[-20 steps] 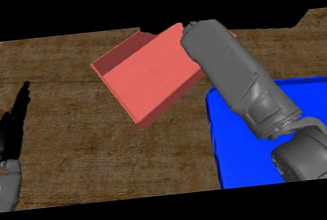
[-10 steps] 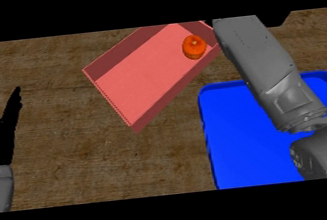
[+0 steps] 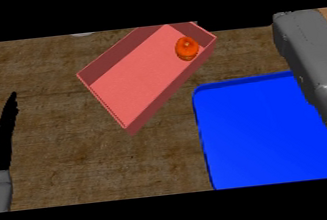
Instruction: Pick the squash from the tray and place it in the cardboard box
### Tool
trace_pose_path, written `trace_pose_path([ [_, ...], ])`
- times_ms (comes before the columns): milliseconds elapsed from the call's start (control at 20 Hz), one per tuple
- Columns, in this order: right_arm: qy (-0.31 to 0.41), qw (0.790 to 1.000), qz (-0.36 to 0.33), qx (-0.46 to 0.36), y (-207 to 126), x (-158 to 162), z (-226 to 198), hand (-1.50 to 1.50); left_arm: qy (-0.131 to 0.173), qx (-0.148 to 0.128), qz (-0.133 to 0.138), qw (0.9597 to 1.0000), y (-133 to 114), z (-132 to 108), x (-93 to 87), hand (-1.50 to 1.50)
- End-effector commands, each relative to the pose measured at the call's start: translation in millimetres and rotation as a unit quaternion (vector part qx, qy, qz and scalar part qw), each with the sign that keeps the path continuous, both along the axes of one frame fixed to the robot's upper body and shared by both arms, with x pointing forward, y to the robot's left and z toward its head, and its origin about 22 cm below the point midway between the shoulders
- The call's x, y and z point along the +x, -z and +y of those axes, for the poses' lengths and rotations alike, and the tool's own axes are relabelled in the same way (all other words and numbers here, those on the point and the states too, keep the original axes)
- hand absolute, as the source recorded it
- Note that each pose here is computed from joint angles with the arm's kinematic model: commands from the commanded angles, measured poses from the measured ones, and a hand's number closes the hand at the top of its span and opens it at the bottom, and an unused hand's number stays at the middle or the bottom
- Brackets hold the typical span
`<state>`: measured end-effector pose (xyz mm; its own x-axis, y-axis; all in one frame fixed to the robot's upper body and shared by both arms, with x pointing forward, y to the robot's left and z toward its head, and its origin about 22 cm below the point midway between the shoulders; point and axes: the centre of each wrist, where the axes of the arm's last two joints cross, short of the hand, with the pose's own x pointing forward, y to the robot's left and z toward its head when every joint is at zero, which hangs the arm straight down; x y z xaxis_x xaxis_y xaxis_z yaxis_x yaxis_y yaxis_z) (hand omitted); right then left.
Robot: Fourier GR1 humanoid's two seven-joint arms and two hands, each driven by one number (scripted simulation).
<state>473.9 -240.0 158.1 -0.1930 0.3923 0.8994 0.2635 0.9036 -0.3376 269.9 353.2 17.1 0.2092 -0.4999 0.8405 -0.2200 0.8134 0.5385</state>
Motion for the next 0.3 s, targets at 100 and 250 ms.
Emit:
trace_pose_path([
  [100,-0.019,1.0,0.014,-0.01,14.2,-20.1,-73.3,-1.5,-0.007,0.005,0.003,1.0,-2.0,11.0,-4.9,0.0],
  [250,-0.026,0.998,0.037,-0.037,12.1,-26.6,-88.3,-1.5,-0.015,0.005,0.001,0.9999,6.8,-0.1,-13.3,0.0],
])
